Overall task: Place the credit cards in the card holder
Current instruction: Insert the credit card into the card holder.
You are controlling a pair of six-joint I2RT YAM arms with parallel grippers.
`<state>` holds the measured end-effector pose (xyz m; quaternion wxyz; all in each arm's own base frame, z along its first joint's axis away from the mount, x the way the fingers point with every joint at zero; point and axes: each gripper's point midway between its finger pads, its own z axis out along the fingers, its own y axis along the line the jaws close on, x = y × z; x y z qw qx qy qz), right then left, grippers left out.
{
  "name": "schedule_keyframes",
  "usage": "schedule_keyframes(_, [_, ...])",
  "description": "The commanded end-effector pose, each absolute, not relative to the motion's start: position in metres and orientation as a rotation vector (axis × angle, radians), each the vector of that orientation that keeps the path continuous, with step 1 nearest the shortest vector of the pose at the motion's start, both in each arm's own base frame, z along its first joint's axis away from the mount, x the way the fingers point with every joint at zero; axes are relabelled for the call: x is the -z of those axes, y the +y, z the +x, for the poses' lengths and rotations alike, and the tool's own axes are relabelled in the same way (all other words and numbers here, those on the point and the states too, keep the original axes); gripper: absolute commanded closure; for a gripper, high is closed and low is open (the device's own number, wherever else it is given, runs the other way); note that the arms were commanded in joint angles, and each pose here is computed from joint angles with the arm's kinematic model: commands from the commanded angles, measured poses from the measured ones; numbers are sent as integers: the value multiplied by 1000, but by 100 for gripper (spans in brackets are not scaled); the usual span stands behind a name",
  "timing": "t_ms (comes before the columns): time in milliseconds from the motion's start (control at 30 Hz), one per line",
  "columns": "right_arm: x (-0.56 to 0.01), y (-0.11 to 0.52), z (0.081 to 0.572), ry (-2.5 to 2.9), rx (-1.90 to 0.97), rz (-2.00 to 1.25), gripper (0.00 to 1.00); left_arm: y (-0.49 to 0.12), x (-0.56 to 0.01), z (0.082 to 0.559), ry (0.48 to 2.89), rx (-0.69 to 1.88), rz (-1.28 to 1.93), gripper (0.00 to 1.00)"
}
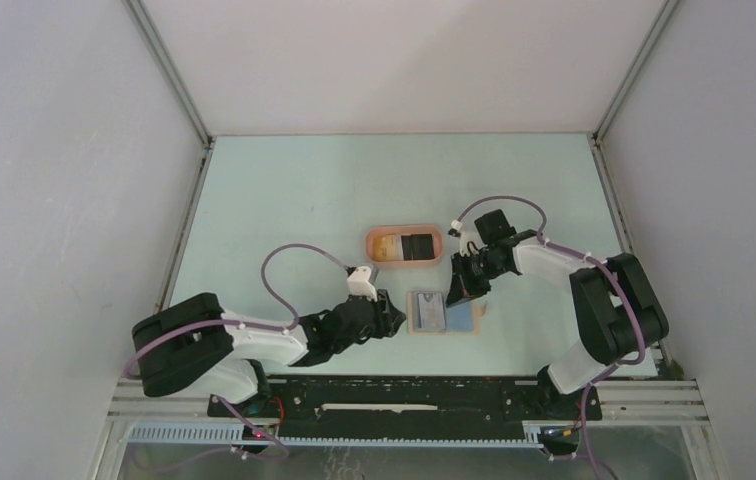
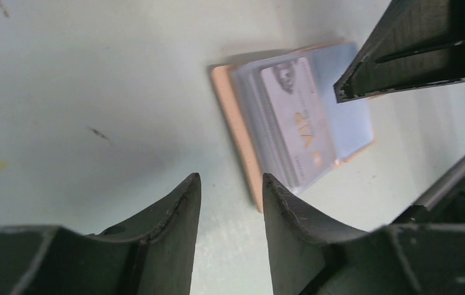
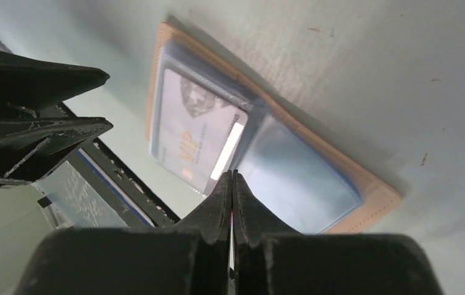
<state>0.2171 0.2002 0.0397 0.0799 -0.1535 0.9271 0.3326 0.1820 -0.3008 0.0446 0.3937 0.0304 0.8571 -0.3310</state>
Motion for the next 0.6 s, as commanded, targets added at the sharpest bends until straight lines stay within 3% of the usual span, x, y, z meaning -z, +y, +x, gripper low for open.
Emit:
schedule_keyframes(0, [-32, 201, 229, 2796, -948, -449, 97, -309, -54, 199, 2178, 787, 3, 54])
schedule_keyframes(567, [-35, 219, 220, 2808, -1046, -508, 97, -336, -37, 192, 2272, 807, 124, 54])
